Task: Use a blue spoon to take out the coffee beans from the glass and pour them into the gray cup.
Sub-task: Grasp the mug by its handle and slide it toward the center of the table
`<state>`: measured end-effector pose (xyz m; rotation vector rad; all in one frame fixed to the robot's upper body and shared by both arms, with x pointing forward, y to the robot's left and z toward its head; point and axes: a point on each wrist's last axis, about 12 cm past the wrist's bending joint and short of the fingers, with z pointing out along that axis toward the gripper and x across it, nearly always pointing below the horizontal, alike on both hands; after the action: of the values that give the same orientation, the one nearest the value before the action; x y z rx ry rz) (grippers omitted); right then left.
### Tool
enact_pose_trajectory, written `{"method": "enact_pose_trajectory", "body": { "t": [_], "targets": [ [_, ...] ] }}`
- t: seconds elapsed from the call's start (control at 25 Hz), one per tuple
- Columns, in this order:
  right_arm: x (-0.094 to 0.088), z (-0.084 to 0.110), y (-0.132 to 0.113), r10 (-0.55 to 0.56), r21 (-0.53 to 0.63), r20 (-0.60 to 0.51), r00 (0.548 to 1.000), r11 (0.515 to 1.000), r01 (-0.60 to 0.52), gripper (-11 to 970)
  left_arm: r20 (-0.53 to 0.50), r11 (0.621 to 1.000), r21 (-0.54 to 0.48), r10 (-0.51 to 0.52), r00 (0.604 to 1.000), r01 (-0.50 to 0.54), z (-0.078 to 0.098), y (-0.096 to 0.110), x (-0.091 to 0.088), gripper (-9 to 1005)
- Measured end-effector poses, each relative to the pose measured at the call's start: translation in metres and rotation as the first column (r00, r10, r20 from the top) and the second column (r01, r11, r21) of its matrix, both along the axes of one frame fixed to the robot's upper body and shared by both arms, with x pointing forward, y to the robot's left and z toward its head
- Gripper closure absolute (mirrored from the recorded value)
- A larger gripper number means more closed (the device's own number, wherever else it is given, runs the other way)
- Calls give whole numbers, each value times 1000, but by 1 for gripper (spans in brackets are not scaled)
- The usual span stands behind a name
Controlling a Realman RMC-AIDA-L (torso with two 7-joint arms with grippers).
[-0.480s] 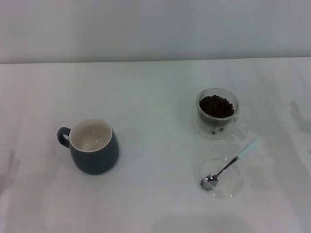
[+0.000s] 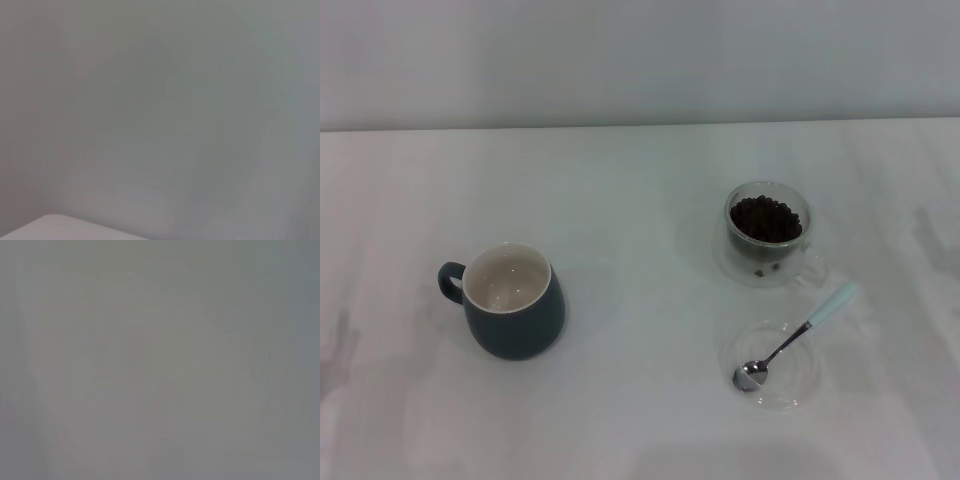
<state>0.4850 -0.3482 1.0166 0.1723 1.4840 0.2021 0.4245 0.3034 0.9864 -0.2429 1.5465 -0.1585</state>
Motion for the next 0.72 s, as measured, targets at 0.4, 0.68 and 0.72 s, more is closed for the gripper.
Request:
{"method": "enact_pose_trajectory", "body": {
  "t": [0.4,0.68,0.72],
  "targets": [
    [0,0,0,1,0,1,1000,1000,-1,89,3,1000,0,0,1000,0,0,0,0,117],
    [-1,0,0,-1,1,-1,1000,1000,1,90,2,1000,0,2,1000,-2,0,0,-1,116],
    [0,0,0,-1,1,-1,1000,1000,1,90,1,1000,0,3,1000,-3,0,1,-2,116]
  ]
}}
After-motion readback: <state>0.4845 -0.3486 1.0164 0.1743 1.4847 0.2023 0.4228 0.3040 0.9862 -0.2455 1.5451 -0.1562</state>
